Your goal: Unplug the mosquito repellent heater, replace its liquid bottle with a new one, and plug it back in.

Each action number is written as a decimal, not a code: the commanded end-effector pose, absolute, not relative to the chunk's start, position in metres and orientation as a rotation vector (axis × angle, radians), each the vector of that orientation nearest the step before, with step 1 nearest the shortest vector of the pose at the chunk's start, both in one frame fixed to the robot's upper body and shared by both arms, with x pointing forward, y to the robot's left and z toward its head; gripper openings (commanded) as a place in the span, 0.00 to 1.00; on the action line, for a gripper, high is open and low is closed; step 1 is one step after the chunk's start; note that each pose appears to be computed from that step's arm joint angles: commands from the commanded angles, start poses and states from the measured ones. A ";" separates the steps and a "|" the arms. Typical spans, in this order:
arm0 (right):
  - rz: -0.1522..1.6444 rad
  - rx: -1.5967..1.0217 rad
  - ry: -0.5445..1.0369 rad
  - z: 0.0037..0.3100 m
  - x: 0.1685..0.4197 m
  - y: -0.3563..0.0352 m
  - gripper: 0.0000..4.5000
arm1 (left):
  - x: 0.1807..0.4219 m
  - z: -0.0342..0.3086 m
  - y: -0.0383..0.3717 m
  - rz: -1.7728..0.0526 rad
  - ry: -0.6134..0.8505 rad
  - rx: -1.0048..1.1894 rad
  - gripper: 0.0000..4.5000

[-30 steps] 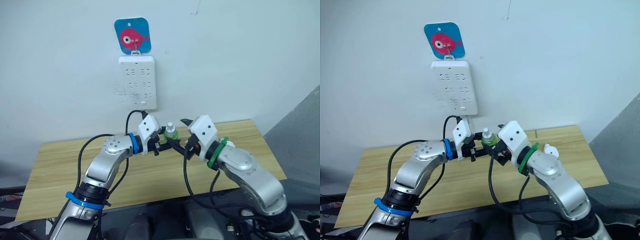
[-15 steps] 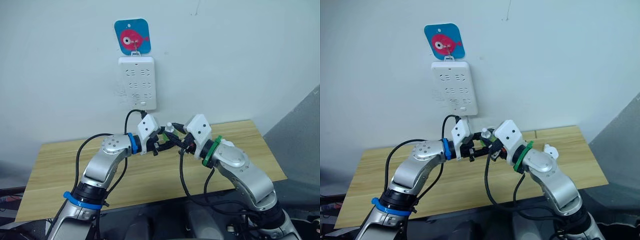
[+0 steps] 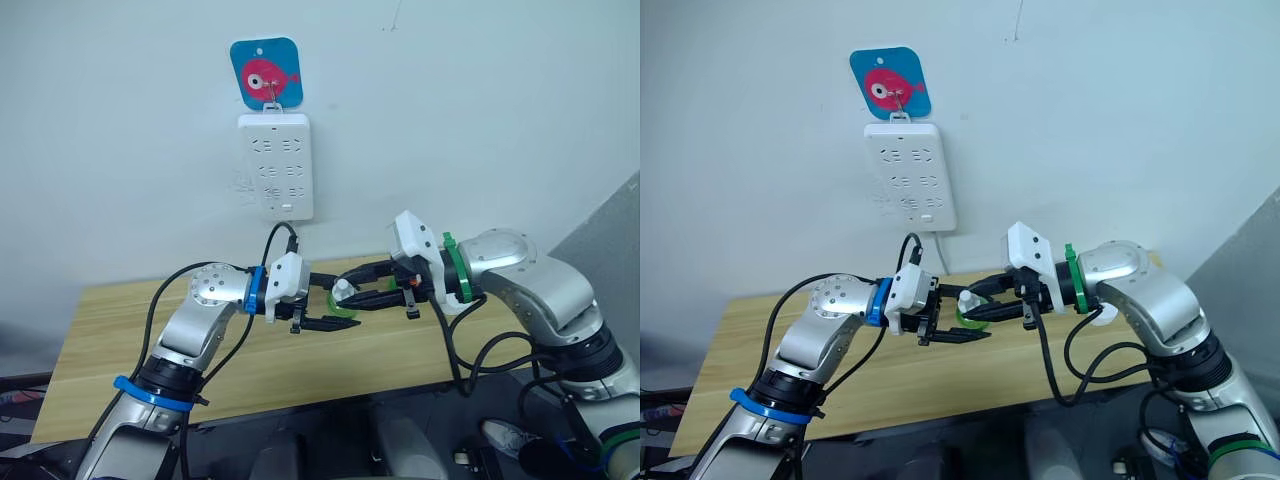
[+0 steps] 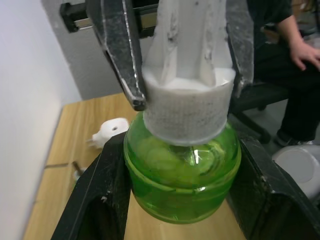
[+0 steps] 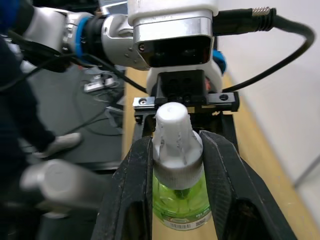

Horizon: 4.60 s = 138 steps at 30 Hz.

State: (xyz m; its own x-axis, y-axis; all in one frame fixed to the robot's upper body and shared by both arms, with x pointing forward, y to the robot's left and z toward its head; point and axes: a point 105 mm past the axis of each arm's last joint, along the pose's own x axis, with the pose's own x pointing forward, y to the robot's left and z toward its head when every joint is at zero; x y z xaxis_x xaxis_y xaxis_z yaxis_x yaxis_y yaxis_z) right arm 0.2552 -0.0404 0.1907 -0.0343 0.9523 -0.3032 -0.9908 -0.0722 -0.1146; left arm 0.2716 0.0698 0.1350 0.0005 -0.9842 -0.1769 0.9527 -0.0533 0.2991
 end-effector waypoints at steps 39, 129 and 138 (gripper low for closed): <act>1.196 -0.310 0.045 0.186 0.246 -0.068 0.68 | 0.282 0.139 0.075 -1.451 -0.057 0.331 0.51; 1.269 -0.329 0.047 0.195 0.249 -0.025 0.68 | 0.271 0.131 0.070 -1.476 -0.047 0.314 0.51; 1.325 -0.322 0.067 0.194 0.242 -0.024 0.08 | 0.272 0.131 0.072 -1.458 -0.045 0.311 0.51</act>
State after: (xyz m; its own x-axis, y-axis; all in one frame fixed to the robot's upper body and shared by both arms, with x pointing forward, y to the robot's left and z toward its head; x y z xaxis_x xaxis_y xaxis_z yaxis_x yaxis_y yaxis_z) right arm 0.2492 -0.0267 0.1863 0.2790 0.9286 -0.2448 -0.9555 0.2431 -0.1669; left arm 0.2747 0.0745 0.1197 0.1265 -0.9744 -0.1859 0.9777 0.0908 0.1894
